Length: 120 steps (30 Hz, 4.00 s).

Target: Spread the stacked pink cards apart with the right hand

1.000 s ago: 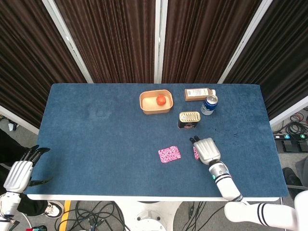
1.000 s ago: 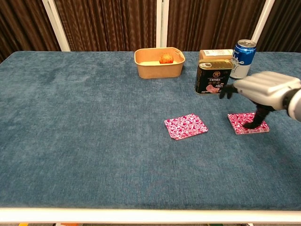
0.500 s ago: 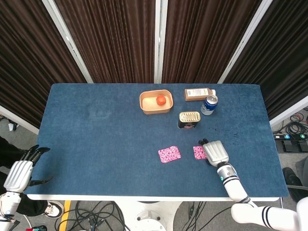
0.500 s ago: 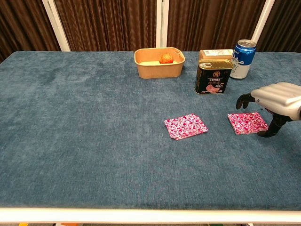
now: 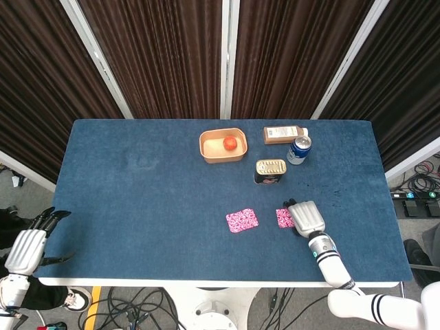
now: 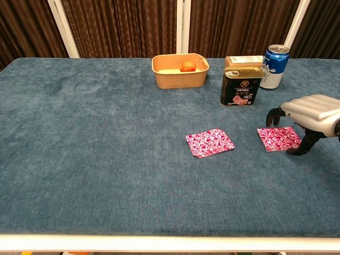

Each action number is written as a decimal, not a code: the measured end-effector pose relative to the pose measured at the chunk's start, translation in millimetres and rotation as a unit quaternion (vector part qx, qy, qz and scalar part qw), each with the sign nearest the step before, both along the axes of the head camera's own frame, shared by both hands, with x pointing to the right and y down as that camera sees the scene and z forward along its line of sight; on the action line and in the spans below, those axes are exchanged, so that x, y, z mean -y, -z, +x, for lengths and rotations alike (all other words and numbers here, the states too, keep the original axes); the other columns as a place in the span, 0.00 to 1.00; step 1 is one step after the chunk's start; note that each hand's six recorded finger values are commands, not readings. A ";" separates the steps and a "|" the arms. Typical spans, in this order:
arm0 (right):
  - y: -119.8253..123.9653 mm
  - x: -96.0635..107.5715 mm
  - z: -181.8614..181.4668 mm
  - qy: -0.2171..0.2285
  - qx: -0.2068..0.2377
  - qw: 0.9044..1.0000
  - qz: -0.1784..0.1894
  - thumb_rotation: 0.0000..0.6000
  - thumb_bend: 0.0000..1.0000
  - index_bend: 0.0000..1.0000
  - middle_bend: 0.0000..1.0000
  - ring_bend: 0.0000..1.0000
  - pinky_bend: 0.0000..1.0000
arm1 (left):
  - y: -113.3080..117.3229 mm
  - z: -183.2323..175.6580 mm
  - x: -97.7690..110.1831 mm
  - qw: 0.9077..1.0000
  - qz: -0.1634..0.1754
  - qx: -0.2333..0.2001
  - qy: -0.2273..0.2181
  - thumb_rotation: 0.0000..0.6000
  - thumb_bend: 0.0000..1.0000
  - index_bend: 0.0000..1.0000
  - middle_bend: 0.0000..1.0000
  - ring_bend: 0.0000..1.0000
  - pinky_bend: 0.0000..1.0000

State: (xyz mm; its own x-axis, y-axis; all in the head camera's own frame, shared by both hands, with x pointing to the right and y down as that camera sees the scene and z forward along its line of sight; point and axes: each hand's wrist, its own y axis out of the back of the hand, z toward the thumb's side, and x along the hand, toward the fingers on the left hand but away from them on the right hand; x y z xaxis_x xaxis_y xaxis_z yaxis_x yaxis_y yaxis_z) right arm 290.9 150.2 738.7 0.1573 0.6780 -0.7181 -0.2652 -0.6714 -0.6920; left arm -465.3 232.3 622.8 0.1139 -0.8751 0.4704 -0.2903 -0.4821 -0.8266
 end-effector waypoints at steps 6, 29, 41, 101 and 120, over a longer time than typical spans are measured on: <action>-0.9 -1.4 -1.3 0.000 0.001 1.000 0.000 1.00 0.16 0.29 0.28 0.85 0.92 | -0.5 -0.2 -1.1 1.000 -0.001 0.001 0.000 1.00 0.00 0.18 0.16 0.07 0.16; 0.0 1.0 -4.1 -0.003 0.002 1.000 0.008 1.00 0.20 0.37 0.34 0.85 0.92 | -1.4 -0.6 -2.8 1.000 -0.003 0.002 0.001 1.00 0.00 0.18 0.16 0.07 0.16; 5.0 4.6 -4.8 -0.004 0.010 1.000 0.021 1.00 0.22 0.42 0.39 0.85 0.92 | -1.4 -0.5 -2.3 1.000 -0.003 0.000 0.001 1.00 0.00 0.18 0.16 0.07 0.16; -17.4 49.9 -81.7 0.019 0.016 0.999 0.036 1.00 0.19 0.29 0.26 0.85 0.92 | 0.1 -9.7 -4.0 1.000 -0.001 -0.006 0.015 1.00 0.00 0.18 0.16 0.07 0.16; 75.0 9.5 -33.2 0.050 0.112 0.987 0.100 1.00 0.11 0.12 0.17 0.19 0.28 | 1.9 -3.7 -1.8 1.000 0.002 -0.004 0.006 1.00 0.00 0.18 0.16 0.07 0.16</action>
